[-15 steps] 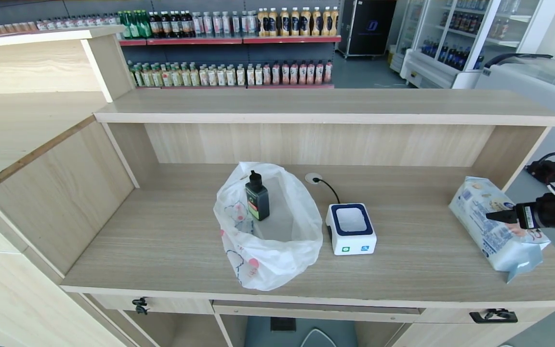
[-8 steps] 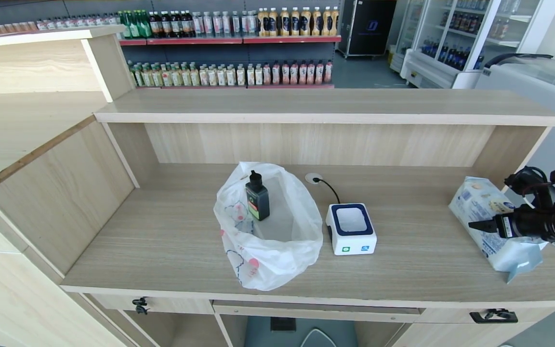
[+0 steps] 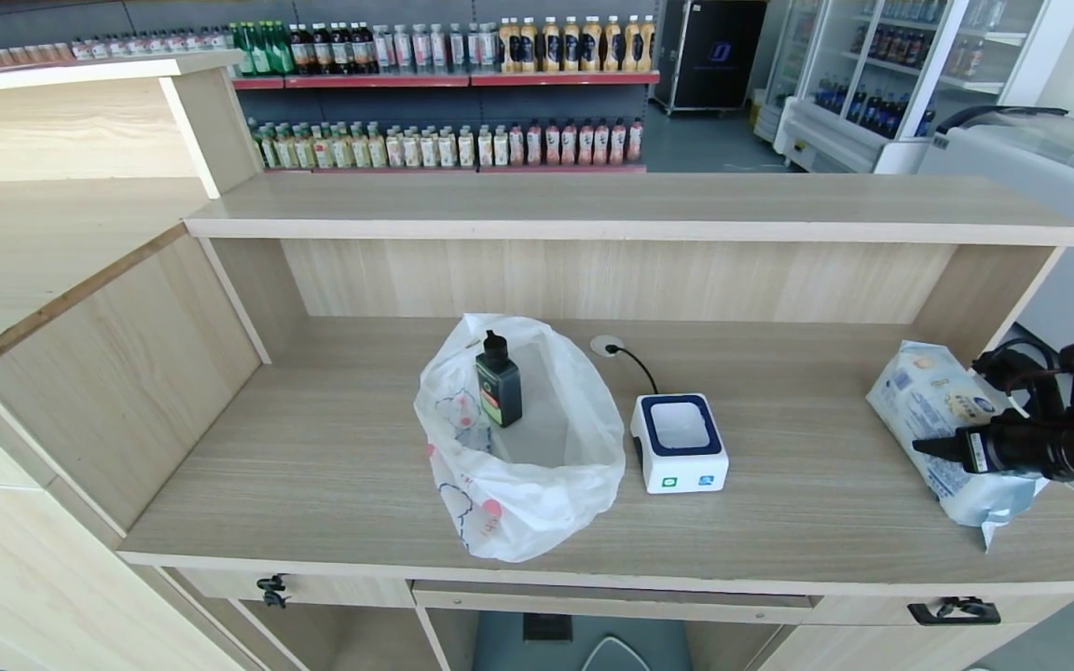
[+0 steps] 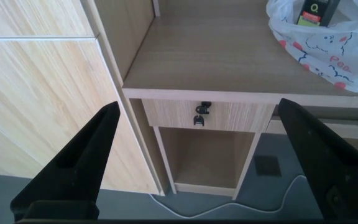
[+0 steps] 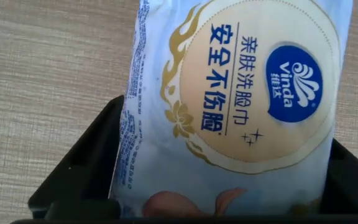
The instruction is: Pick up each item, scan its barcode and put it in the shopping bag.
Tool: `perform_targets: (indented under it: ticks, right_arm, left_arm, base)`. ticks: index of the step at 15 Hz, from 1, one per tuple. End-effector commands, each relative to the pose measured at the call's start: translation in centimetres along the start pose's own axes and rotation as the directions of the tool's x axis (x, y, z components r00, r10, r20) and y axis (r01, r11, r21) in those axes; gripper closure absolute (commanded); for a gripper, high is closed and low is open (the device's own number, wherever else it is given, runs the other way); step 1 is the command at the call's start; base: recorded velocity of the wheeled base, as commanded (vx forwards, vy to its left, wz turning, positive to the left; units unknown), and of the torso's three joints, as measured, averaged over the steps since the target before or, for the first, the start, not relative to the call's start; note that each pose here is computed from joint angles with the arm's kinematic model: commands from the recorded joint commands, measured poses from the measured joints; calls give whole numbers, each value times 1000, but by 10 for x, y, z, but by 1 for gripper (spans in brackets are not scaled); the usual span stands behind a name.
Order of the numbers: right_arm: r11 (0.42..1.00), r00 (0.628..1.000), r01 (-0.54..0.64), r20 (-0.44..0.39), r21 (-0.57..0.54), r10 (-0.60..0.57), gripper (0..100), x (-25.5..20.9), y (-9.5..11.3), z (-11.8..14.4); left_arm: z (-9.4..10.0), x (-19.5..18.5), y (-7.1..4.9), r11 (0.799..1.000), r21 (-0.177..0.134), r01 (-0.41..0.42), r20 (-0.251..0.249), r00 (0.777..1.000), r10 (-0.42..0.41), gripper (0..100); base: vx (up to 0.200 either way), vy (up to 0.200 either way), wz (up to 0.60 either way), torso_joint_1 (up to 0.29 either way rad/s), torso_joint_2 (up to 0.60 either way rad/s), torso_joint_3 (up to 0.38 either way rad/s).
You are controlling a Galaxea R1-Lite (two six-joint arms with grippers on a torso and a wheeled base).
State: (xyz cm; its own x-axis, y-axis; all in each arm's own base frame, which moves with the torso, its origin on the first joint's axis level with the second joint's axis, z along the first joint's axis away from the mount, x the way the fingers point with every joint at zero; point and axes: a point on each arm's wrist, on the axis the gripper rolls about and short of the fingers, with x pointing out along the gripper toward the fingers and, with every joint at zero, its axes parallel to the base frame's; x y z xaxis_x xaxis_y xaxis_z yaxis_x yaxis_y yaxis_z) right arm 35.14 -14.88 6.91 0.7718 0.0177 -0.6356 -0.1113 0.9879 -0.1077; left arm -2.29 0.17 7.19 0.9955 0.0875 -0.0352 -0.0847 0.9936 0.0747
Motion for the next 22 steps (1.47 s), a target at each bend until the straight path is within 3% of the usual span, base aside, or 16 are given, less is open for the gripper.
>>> perform_targets:
  ticks: [1, 6, 9, 11, 12, 13, 16, 19, 22]
  right_arm:
    - [1000, 1000, -8, -20, 3, 8, 100, 2, 1, -7]
    - [1000, 997, -14, 80, -17, 16, 100, -36, 3, -2]
    - [987, 954, -160, 254, -29, 162, 100, -129, 32, 24]
    - [955, 869, -272, 397, -116, 296, 100, -200, 62, 33]
    - [943, 842, -301, 424, -144, 334, 100, -212, 67, 34]
    - [888, 749, -391, 477, -243, 460, 100, -236, 79, 36]
    - [748, 584, -496, 469, -440, 663, 100, -244, 91, 40]
    - [714, 554, -519, 452, -469, 699, 100, -244, 97, 44]
    - [587, 430, -595, 400, -549, 809, 100, -253, 119, 54]
  left_arm:
    - [0, 0, 0, 1000, 0, 0, 0, 1000, 0, 0]
    - [0, 0, 0, 1000, 0, 0, 0, 1000, 0, 0]
    - [0, 0, 0, 1000, 0, 0, 0, 1000, 0, 0]
    - [0, 0, 0, 1000, 0, -1, 0, 1000, 1, 0]
    - [0, 0, 0, 1000, 0, -1, 0, 1000, 1, 0]
    - [0, 0, 0, 1000, 0, 0, 0, 1000, 0, 0]
    - [0, 0, 0, 1000, 0, 0, 0, 1000, 0, 0]
    - [0, 0, 0, 1000, 0, 0, 0, 1000, 0, 0]
    - [0, 0, 0, 1000, 0, 0, 0, 1000, 0, 0]
  base:
    - [0, 0, 0, 0, 0, 0]
    - [0, 0, 0, 0, 0, 0]
    - [0, 0, 0, 0, 0, 0]
    - [0, 0, 0, 0, 0, 0]
    - [0, 0, 0, 0, 0, 0]
    - [0, 0, 0, 0, 0, 0]
    - [0, 0, 0, 0, 0, 0]
    - [0, 0, 0, 0, 0, 0]
    - [0, 0, 0, 0, 0, 0]
